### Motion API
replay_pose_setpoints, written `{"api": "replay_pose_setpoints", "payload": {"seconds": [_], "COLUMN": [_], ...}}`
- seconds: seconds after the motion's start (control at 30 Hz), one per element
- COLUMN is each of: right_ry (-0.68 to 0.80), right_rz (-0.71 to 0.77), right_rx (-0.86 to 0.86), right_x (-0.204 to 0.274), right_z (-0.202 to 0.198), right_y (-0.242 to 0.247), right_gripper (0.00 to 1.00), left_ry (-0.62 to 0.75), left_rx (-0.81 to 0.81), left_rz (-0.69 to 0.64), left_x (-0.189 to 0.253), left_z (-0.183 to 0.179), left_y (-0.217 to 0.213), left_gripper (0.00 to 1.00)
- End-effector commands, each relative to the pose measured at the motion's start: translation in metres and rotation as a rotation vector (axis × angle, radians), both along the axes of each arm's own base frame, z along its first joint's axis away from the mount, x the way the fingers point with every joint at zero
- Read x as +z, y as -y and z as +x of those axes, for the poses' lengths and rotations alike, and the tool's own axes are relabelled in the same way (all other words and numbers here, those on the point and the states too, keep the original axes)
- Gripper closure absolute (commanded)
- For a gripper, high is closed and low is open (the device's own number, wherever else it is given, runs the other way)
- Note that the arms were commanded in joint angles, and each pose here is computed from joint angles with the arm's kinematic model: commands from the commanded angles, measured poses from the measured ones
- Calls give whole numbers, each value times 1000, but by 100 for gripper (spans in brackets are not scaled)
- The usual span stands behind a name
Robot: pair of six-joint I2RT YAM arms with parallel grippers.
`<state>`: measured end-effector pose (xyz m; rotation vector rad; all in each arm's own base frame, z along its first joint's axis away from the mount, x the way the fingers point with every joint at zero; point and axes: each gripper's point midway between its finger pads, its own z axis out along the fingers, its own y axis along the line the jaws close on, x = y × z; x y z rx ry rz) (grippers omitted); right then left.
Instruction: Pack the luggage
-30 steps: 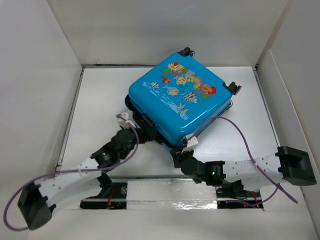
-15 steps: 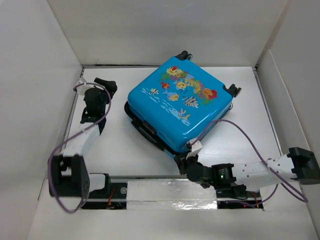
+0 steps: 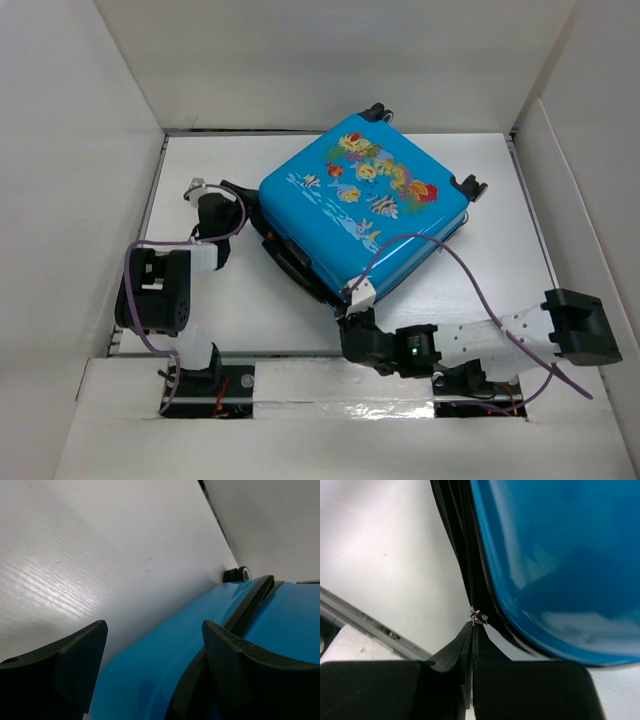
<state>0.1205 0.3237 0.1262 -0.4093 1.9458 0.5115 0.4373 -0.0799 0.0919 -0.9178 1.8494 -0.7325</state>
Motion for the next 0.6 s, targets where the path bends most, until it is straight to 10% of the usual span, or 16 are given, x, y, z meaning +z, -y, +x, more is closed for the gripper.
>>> {"api": "replay_pose_setpoints", "payload": {"seconds": [0.0, 0.57], "right_ry": [33, 188], "right_rz": [168, 178], "right_rx": [53, 420], "right_x": [56, 122], "right_z": [-5, 53], "right_y": [-50, -227], "right_gripper": [100, 100], "left_ry": [-13, 33], "left_rx": [-281, -353], "left_rz": [-78, -32], "left_x": [-13, -15], "left_z": [-44, -131], "left_y": [73, 82], "left_gripper": [27, 28]}}
